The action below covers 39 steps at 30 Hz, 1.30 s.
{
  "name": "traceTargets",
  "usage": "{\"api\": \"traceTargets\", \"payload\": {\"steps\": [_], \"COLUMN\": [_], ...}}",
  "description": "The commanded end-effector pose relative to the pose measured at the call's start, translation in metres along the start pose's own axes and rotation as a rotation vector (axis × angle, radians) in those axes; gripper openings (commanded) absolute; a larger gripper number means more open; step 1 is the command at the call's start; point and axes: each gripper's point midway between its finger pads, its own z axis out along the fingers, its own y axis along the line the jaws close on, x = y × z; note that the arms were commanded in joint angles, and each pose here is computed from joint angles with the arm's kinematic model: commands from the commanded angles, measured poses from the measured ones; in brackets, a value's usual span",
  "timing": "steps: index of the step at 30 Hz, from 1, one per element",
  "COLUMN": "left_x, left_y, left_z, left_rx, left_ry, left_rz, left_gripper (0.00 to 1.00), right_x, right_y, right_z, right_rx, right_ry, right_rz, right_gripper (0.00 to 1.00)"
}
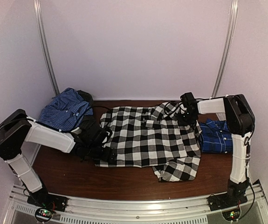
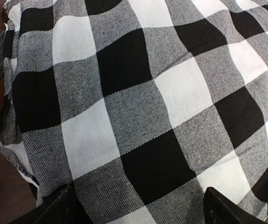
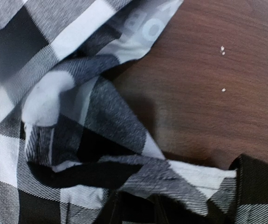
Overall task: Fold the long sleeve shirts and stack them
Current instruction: Adjust the corner of the shirt at the center of the board, then pick up the sleeve from the center of the board.
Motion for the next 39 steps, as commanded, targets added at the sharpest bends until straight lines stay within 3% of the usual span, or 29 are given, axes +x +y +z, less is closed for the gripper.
{"api": "traceTargets", "payload": {"steps": [1,13,22,26,30,34,39], "left_x": [0.082,0.095,0.091,0.087,0.077,0.057,0.005], "left_y": [0.034,0.048,0.049,0.05,0.045,0.037,0.016], "left_z": [-0.003,-0.016,-0.017,-0.02,-0.022,-0.024,-0.03], "left_rx": [-0.108,-0.156,-0.164,-0.171,-0.155,-0.132,-0.076], "left_ry": [0.251,0.272,0.266,0.256,0.233,0.19,0.072], "left_rz": [-0.018,-0.018,-0.003,0.008,0.021,0.038,0.045], "left_gripper": [0.97,0.97,0.97,0.97,0.97,0.98,0.98], "right_x": [-0.037,-0.034,-0.052,-0.055,-0.061,-0.055,-0.044], "right_y": [-0.019,-0.057,-0.062,-0.044,-0.016,0.001,0.018], "right_z": [-0.004,0.012,-0.037,-0.051,-0.055,-0.038,-0.049], "right_rx": [0.029,0.149,0.143,0.073,-0.026,-0.093,-0.15], "right_ry": [-0.095,-0.061,-0.16,-0.193,-0.225,-0.178,-0.176], "right_rz": [0.062,0.152,0.171,0.147,0.112,0.105,0.088], "right_gripper": [0.26,0.29,0.29,0.29,0.29,0.28,0.29]}}
